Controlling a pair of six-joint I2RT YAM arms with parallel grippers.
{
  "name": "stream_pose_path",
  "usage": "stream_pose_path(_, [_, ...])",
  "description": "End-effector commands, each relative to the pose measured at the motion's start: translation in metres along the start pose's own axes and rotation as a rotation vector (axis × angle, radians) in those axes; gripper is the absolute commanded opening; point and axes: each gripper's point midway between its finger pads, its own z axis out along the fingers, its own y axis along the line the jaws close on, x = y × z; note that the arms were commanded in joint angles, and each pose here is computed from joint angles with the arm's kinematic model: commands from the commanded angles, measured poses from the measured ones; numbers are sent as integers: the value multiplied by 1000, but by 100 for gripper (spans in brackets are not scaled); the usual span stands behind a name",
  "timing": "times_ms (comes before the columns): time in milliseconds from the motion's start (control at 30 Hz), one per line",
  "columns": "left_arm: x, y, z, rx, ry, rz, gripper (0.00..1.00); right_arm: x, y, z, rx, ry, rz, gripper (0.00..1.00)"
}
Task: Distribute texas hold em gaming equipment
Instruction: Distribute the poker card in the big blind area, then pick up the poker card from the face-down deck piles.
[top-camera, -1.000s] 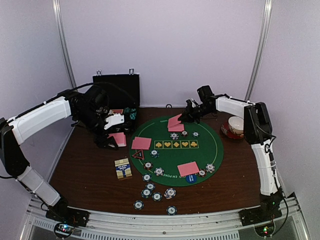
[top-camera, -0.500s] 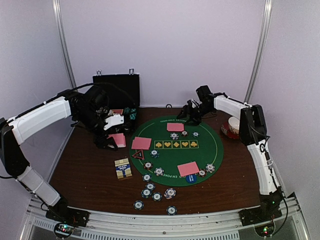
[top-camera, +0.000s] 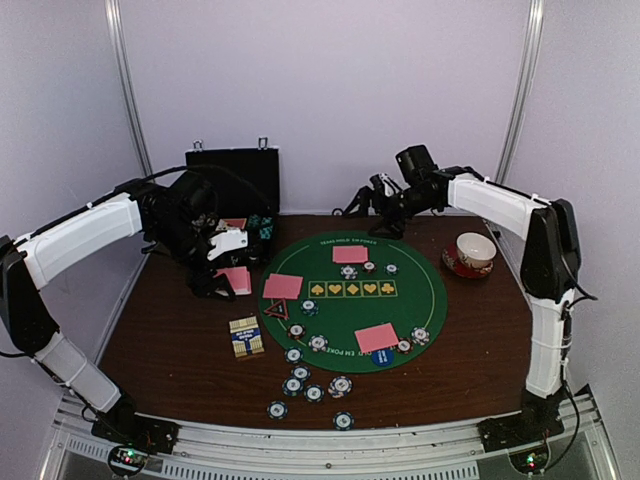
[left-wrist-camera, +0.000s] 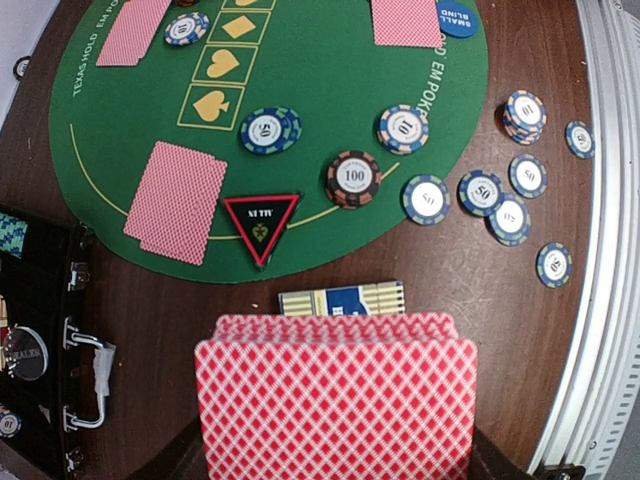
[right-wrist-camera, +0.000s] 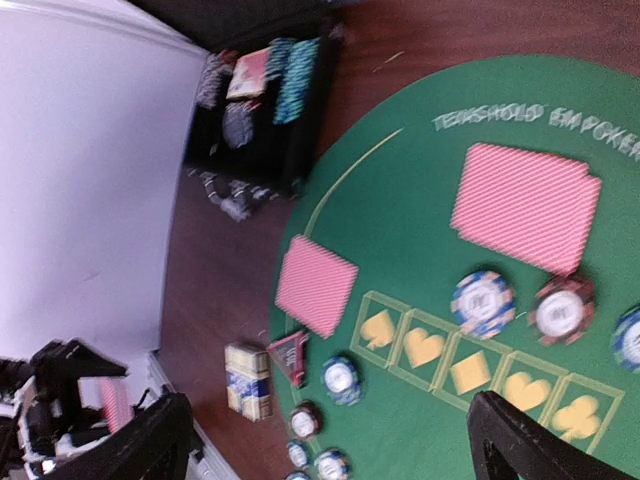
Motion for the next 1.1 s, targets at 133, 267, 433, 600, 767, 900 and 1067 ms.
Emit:
stream_pose_path(133, [-21, 7, -14, -26, -70, 13, 8, 112, 130, 18, -341, 129, -32, 97])
stream_pose_path(267, [-24, 7, -15, -20, -80, 11, 8, 152, 164, 32, -412, 188, -61, 97])
stream_pose_path(433, [-26, 6, -15, -13, -89, 8, 8, 181, 197, 49, -479, 250, -80, 97])
stream_pose_path(600, [-26, 5, -17, -15, -92, 9, 8, 194, 217, 62, -526, 288, -81, 98])
stream_pose_path(767, [-28, 5, -18, -14, -100, 11, 8, 199, 219, 75, -528, 312, -70, 98])
stream_pose_path(900, [-28, 4, -17, -6, -102, 10, 7, 195, 226, 80, -558, 301, -74, 98])
stream_pose_path(1067, [-28, 4, -17, -5, -104, 10, 8, 190, 234, 92, -600, 298, -45, 97])
